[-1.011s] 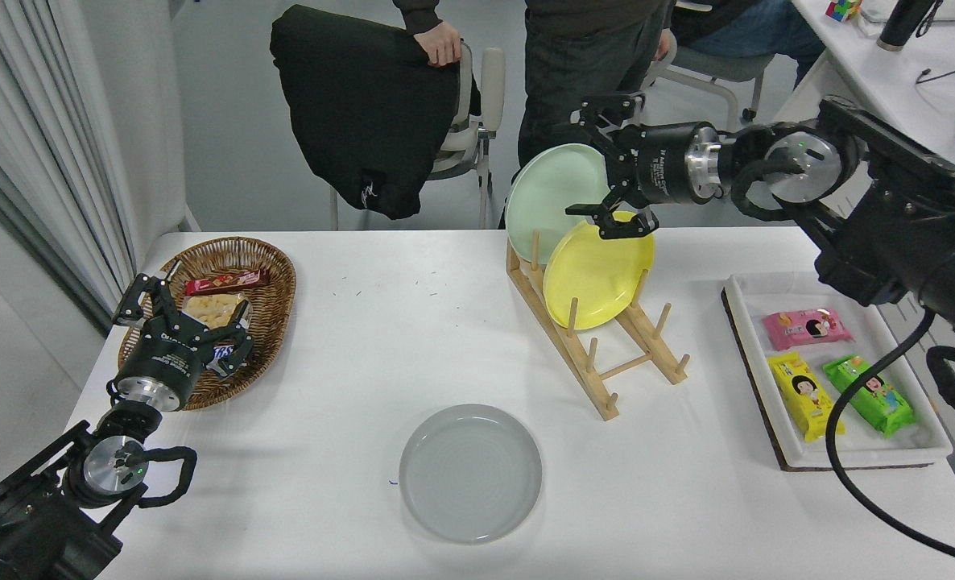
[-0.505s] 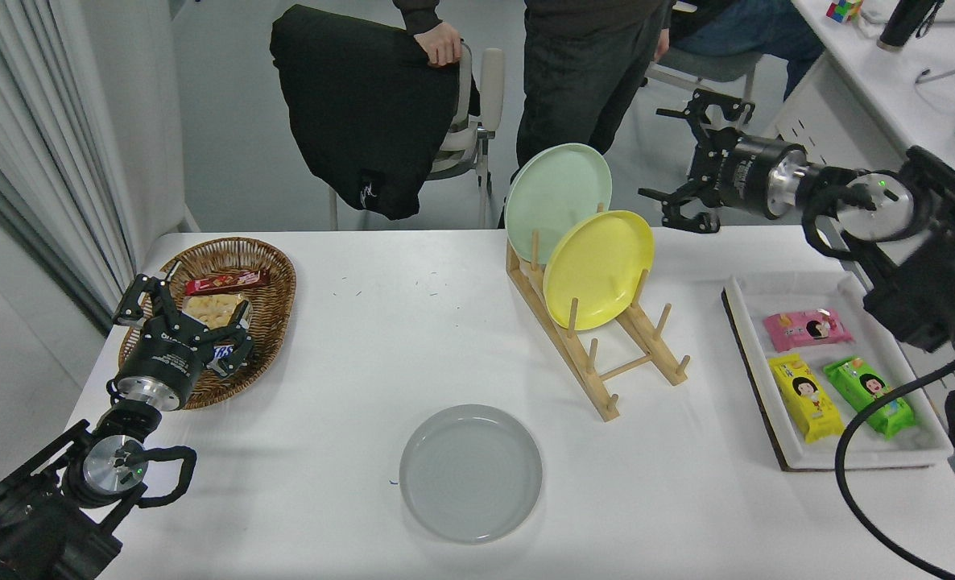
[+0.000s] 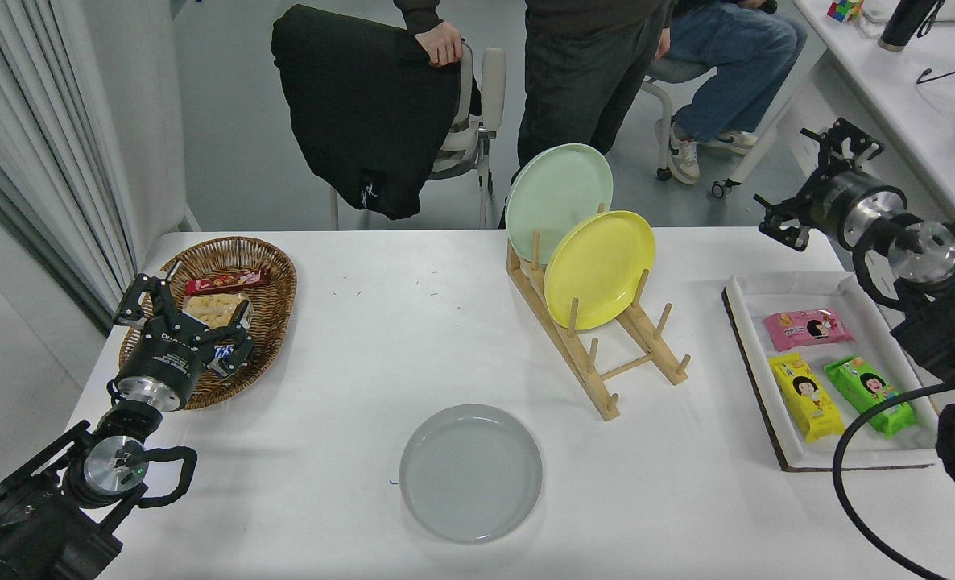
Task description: Place the plate on the table
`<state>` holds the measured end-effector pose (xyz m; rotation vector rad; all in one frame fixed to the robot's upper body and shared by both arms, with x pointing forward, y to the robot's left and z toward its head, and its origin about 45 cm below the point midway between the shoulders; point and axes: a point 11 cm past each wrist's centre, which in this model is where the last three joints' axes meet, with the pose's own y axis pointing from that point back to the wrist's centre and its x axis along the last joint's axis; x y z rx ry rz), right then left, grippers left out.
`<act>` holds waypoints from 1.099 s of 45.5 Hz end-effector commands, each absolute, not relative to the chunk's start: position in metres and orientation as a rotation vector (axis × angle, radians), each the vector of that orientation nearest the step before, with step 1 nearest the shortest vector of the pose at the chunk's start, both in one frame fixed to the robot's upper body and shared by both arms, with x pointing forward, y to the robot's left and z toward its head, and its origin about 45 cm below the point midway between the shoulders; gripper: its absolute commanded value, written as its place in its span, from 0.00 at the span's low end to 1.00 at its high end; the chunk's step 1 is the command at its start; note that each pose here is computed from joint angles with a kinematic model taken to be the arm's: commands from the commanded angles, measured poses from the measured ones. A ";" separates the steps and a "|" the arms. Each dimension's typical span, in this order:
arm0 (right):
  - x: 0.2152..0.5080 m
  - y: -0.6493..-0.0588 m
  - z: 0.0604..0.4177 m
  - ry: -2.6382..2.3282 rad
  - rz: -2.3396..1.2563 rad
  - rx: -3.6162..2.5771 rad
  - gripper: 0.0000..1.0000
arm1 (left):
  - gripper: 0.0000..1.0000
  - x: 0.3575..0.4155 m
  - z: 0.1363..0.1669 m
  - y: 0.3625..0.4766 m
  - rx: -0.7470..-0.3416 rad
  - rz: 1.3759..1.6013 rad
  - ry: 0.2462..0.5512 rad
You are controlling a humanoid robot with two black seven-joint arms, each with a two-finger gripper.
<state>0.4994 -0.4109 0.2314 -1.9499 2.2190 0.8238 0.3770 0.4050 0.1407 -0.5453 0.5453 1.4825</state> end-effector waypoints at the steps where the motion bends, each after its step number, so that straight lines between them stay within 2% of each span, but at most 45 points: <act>1: 0.482 -0.409 0.194 2.219 0.893 -1.905 1.00 | 0.98 0.3770 0.1408 0.405 -0.545 1.483 0.545; 12: 0.473 -0.400 0.176 2.065 1.171 -1.793 1.00 | 0.98 0.3770 0.1409 0.405 -0.546 1.482 0.545; 16: 0.454 -0.413 0.153 2.111 1.211 -1.803 1.00 | 0.98 0.3770 0.1408 0.405 -0.545 1.483 0.545; 20: 0.439 -0.417 0.145 2.056 1.194 -1.963 1.00 | 0.98 0.3770 0.1409 0.405 -0.546 1.483 0.544; 30: 0.406 -0.394 0.113 1.848 1.277 -2.142 1.00 | 0.98 0.3769 0.1405 0.405 -0.544 1.484 0.545; 41: 0.385 -0.369 0.105 1.604 1.286 -2.153 1.00 | 0.98 0.3769 0.1405 0.405 -0.544 1.484 0.545; 50: 0.389 -0.381 0.118 1.570 1.227 -1.989 1.00 | 0.98 0.3770 0.1410 0.405 -0.547 1.482 0.544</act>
